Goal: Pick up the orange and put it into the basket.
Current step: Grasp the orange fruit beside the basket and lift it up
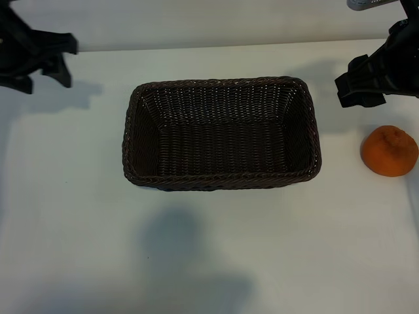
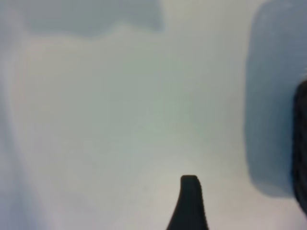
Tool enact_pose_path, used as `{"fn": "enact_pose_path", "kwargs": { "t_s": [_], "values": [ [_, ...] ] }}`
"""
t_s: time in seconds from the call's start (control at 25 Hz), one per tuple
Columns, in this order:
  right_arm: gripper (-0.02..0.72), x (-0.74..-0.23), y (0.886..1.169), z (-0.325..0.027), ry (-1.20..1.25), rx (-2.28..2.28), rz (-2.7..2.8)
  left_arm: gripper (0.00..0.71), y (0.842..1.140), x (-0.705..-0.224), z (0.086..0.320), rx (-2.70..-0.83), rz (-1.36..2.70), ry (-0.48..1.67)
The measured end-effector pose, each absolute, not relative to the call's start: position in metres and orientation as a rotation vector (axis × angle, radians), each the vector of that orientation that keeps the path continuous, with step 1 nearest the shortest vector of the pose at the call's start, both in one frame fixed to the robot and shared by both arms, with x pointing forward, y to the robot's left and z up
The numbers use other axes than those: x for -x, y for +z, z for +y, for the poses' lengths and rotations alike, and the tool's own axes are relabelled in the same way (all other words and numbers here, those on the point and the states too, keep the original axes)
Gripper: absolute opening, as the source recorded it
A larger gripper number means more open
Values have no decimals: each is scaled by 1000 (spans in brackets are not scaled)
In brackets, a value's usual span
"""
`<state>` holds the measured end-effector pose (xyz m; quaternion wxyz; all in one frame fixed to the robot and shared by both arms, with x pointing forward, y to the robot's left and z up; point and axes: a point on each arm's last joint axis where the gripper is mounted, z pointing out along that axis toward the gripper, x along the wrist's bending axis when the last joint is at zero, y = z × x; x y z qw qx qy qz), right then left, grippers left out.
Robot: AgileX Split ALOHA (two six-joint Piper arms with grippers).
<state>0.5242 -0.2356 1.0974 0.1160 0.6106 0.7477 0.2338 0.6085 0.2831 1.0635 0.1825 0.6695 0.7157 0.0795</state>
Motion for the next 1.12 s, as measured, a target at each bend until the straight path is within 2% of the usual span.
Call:
{"fn": "enact_pose_path", "kwargs": {
  "t_s": [0.24, 0.36, 0.6, 0.84, 0.96, 1.12],
  "values": [
    [595, -525, 1098, -236, 697, -1781, 2180, 594, 1099, -588, 320, -1792, 2027, 336],
    [595, -526, 1098, -236, 700, -1778, 2176, 594, 1113, -580, 325, -1767, 2009, 381],
    [595, -526, 1098, -236, 699, -1759, 2179, 594, 1150, -551, 321, -1787, 1889, 468],
    [595, -526, 1098, -237, 684, -1748, 2177, 594, 1200, -495, 314, -1751, 1724, 637],
    [595, -527, 1098, -237, 684, -1744, 2175, 594, 1206, -460, 311, -1736, 1665, 705],
    [595, -527, 1099, -237, 687, -1741, 2171, 594, 1192, -412, 307, -1697, 1624, 768]
  ]
}}
